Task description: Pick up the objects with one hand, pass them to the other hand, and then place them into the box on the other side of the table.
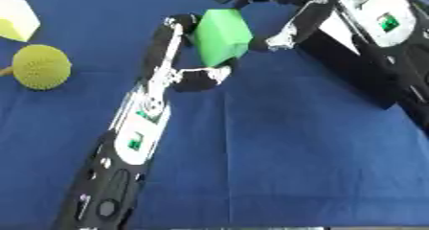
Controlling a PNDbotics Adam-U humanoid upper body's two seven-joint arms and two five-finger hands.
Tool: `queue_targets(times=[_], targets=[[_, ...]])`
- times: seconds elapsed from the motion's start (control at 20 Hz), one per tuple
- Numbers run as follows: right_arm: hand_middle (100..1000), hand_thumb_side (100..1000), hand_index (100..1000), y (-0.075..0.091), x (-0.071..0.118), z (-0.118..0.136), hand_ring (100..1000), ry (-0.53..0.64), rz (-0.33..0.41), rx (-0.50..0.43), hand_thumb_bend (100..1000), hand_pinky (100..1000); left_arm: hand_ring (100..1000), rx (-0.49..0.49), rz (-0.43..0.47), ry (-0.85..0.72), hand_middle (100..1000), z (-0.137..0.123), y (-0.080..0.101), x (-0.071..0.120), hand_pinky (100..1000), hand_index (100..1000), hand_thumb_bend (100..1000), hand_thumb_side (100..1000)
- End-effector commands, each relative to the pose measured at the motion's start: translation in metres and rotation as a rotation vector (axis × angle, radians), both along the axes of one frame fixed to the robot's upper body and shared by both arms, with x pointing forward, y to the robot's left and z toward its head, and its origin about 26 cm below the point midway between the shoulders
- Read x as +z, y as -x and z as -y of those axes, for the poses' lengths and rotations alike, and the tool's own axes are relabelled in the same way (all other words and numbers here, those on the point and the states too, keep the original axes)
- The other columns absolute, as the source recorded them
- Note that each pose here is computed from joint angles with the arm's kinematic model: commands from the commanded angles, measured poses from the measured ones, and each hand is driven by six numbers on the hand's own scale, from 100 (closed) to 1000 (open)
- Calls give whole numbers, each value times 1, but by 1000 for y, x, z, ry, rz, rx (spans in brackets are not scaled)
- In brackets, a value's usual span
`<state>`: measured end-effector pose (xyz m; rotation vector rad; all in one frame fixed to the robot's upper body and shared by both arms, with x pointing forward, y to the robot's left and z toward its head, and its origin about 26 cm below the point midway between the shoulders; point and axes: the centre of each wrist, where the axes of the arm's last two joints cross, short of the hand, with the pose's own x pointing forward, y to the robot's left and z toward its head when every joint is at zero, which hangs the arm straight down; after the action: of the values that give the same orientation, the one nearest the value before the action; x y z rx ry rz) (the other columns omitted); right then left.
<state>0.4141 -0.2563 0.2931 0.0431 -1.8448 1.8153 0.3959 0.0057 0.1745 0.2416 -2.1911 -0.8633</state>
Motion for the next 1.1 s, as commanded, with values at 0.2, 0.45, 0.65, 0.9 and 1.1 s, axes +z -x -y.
queue_targets(times=[0.2, 0.45, 0.65, 0.9, 1.1], targets=[[989, 291, 953, 0, 7, 5, 1000, 43, 47, 28, 330, 933, 595, -30, 37, 29, 462, 8, 7, 13, 573, 493, 100, 162], [988, 295, 952, 0, 6, 5, 1000, 44, 51, 28, 332, 932, 594, -34, 38, 25, 462, 9, 7, 13, 573, 494, 100, 162], [974, 299, 953, -1, 5, 6, 1000, 50, 51, 23, 332, 932, 594, -40, 45, 24, 462, 9, 8, 14, 573, 494, 100, 160], [942, 303, 947, -1, 4, 6, 1000, 53, 51, 19, 333, 931, 594, -43, 48, 20, 462, 10, 8, 14, 573, 494, 100, 157], [933, 307, 945, -2, 4, 6, 1000, 58, 54, 19, 333, 931, 594, -45, 52, 19, 462, 10, 9, 14, 573, 494, 100, 155]])
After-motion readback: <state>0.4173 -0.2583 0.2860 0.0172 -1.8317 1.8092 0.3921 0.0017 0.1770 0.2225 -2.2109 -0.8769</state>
